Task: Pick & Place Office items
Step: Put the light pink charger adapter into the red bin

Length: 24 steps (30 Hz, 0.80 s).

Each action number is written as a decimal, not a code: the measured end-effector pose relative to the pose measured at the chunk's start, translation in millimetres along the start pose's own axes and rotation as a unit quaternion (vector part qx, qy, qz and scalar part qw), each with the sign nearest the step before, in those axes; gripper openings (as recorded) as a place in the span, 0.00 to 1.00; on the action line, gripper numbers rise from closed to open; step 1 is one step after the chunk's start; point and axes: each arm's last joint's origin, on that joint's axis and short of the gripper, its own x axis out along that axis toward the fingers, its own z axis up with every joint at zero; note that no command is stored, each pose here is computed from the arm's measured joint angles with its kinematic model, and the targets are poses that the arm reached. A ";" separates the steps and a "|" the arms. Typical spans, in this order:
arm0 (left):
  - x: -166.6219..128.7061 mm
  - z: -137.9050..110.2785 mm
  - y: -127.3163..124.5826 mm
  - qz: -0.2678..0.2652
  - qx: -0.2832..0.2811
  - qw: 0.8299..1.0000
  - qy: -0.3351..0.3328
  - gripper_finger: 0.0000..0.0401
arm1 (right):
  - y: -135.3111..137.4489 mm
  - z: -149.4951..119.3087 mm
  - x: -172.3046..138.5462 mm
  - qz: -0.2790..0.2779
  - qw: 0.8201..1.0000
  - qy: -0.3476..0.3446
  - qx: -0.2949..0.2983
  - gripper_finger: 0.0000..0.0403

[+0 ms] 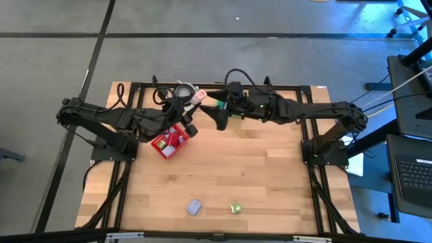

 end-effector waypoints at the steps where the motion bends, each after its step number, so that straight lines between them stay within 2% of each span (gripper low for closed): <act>1: 0.0 -0.1 0.0 0.000 0.001 1.000 0.001 0.32 | -0.3 1.8 -4.8 0.004 1.000 0.013 -0.002 0.86; 10: -0.2 -5.4 -0.1 -0.007 0.020 1.000 0.018 0.32 | -3.4 9.4 -47.1 -0.012 0.993 0.115 -0.013 0.86; 16: -2.7 -28.6 0.6 -0.041 0.005 0.994 0.103 0.32 | -3.6 9.0 -63.2 -0.039 0.988 0.146 -0.010 0.86; 20: -2.5 -49.5 9.8 -0.053 -0.013 0.977 0.204 0.32 | -5.8 6.5 -65.3 -0.067 0.986 0.154 -0.018 0.86; 22: -3.0 -60.2 16.7 -0.057 -0.020 0.961 0.268 0.32 | -6.4 5.5 -65.7 -0.071 0.984 0.160 -0.019 0.86; 24: -5.6 -72.0 21.9 -0.068 -0.022 0.939 0.338 0.32 | -6.7 5.1 -65.9 -0.073 0.984 0.161 -0.019 0.86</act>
